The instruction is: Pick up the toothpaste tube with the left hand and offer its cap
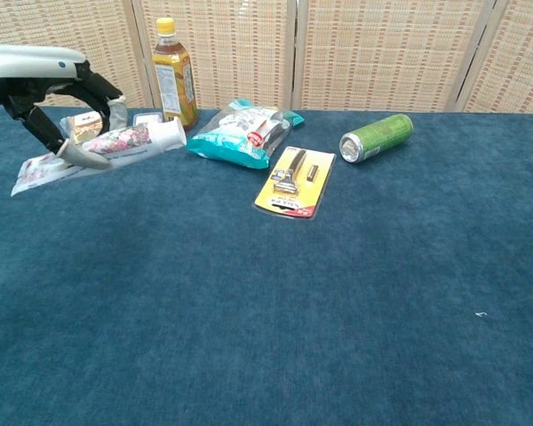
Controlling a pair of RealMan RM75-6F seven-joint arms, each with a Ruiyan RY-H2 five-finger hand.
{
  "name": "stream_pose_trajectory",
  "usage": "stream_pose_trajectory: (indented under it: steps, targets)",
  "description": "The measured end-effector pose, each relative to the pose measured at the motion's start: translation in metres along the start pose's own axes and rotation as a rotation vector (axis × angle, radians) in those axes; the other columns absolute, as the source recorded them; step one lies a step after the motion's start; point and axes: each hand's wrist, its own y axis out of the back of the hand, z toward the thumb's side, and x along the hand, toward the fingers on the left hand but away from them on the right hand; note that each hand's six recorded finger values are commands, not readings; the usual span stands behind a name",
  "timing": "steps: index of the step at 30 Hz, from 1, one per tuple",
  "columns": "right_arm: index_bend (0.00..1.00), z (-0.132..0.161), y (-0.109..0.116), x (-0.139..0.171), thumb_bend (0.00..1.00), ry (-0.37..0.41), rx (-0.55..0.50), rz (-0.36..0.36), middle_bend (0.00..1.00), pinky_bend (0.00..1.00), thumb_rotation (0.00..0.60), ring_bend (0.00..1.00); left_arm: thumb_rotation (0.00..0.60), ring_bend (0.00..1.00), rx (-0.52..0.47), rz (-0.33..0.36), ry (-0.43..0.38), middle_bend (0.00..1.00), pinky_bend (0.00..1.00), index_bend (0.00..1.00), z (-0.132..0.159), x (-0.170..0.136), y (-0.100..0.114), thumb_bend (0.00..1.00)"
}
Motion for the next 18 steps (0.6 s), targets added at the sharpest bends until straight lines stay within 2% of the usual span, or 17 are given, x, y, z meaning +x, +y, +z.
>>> stream_pose_trajectory:
  steps: [3,9,18]
  targets:
    - [0.29,0.018,-0.007,-0.015,0.29,0.06,0.006,0.007,0.02,0.0,0.6,0.0,0.554,0.35,-0.023,-0.014,-0.013,0.61,0.08,0.59,0.011,0.005,0.003,0.39]
    - [0.29,0.051,-0.022,-0.04,0.29,0.148,0.01,0.027,0.02,0.0,0.6,0.0,0.555,0.36,-0.063,-0.022,-0.043,0.61,0.08,0.59,0.033,0.012,0.009,0.39]
    - [0.3,0.086,-0.041,-0.067,0.29,0.221,0.007,0.05,0.02,0.0,0.6,0.0,0.558,0.36,-0.115,-0.032,-0.065,0.62,0.08,0.6,0.054,0.023,0.017,0.39]
